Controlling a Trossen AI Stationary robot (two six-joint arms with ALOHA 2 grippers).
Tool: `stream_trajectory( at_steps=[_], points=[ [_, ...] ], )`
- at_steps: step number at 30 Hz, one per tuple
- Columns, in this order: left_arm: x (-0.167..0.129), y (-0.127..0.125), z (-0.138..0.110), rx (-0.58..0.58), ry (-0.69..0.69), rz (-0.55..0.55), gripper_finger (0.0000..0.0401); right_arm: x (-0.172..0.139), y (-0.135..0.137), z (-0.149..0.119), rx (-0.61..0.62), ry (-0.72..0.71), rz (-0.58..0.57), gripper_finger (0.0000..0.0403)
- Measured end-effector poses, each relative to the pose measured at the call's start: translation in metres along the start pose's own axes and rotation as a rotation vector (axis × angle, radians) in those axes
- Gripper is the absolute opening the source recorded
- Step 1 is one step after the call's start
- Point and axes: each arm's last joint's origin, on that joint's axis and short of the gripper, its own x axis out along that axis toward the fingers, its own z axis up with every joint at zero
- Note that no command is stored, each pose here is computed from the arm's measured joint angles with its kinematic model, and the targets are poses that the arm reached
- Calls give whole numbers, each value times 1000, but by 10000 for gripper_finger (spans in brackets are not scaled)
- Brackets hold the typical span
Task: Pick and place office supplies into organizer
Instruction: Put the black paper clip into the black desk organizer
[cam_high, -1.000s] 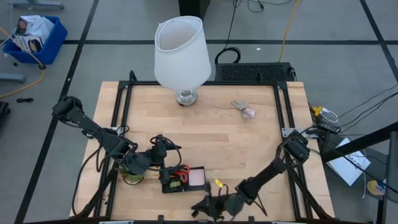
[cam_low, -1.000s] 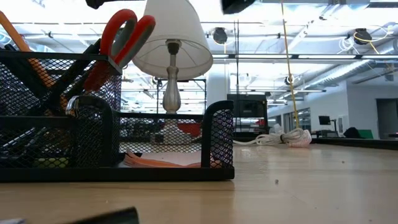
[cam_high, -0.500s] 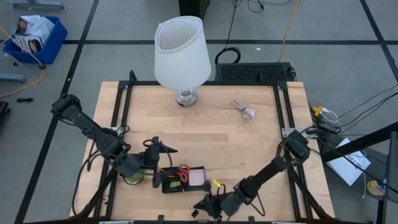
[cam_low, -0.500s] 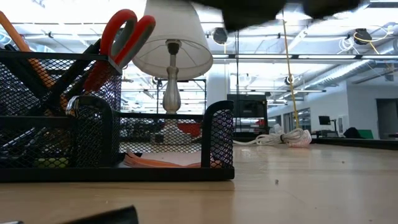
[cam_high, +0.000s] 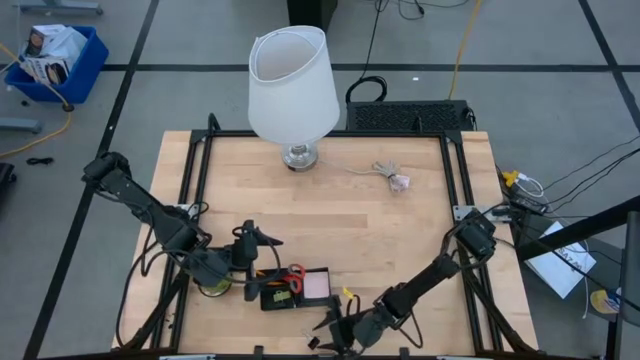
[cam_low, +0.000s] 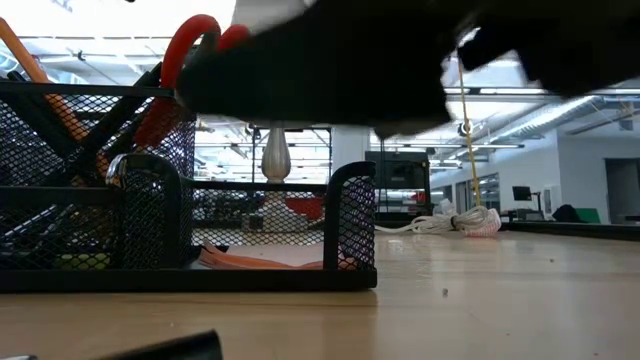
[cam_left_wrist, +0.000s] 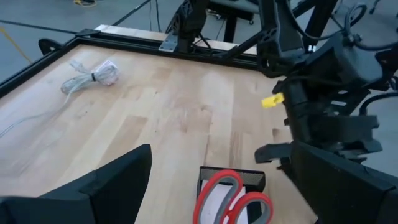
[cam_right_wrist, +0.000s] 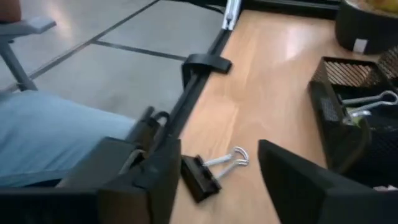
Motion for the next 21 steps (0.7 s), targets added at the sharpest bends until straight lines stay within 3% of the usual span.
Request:
stream_trajectory(
  at_steps=[3, 7, 21],
  points=[
    [0, 0, 0, 11, 0, 0, 386, 5, -4, -6, -4, 9, -11, 240],
    [0, 0, 0, 19, 0, 0, 386, 9, -7, -14, -15, 40, -15, 259],
    [0, 0, 0, 23, -4, 3, 386, 15, -9, -17, -99, 8, 81, 228]
  ],
)
